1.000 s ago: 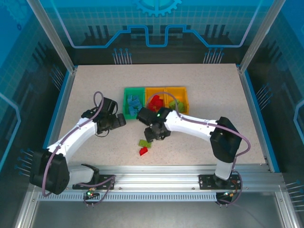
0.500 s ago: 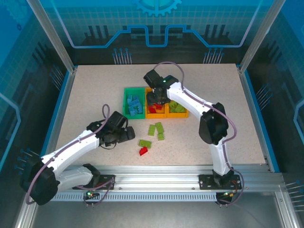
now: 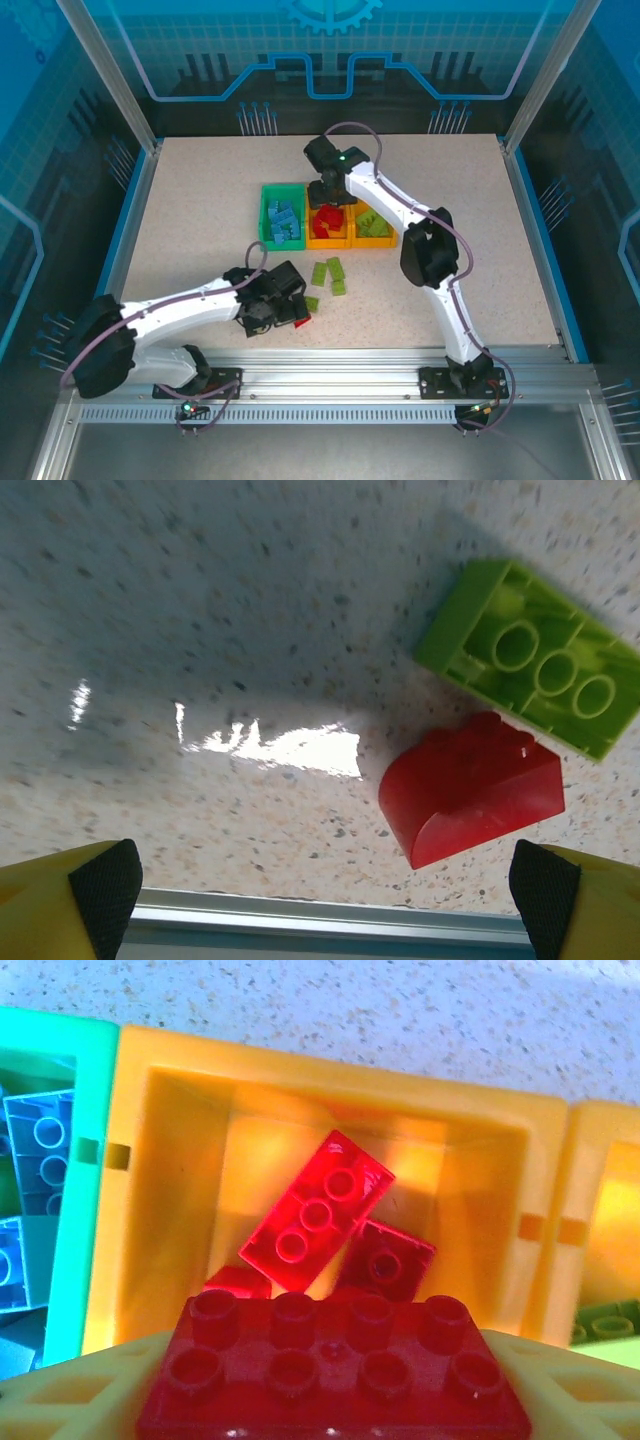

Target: Sort the legos into containers by color

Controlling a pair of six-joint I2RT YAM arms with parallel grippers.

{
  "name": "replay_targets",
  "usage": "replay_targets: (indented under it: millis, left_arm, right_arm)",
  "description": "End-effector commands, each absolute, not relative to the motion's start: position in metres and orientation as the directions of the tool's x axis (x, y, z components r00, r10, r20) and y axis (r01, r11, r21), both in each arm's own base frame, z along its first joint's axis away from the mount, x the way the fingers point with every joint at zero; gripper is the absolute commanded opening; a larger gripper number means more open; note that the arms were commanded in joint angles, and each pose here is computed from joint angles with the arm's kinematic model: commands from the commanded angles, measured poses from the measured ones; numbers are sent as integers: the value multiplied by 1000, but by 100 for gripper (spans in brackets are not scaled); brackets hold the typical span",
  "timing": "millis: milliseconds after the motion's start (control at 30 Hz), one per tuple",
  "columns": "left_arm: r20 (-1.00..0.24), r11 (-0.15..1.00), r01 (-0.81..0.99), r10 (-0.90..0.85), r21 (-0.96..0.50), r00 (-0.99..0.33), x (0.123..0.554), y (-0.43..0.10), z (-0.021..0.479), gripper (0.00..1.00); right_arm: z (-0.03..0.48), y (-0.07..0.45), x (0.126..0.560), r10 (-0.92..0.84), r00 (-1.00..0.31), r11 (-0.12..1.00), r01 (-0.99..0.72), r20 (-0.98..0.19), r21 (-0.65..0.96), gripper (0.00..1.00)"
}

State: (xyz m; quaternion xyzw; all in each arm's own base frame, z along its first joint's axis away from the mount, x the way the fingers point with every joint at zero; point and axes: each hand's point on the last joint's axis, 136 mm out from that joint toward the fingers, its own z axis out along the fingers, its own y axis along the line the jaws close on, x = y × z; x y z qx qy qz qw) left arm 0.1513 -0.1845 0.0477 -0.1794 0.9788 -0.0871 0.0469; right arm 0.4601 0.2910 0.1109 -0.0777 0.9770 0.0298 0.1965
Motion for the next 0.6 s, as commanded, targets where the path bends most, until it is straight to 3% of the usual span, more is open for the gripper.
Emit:
replay_targets:
  millis: [0, 133, 300, 567]
  left_arm:
    - [-6, 895, -384, -395, -226, -919, 151, -209, 52, 99]
    - [-21, 892, -396, -410, -219, -912, 155, -214, 56, 99]
    - [-10, 870, -442, -455, -221, -891, 157, -217, 54, 99]
    - [9, 845, -486, -497, -225, -868, 163, -228, 42, 99]
  right_arm:
    - [100, 290, 462, -165, -924, 982, -185, -344, 25, 78]
    - [108, 292, 460, -161, -922, 981, -189, -352, 46, 92]
    - [144, 295, 452, -134, -896, 972, -202, -423, 120, 93]
    - [174, 264, 440, -119, -872, 977, -187, -475, 98, 93]
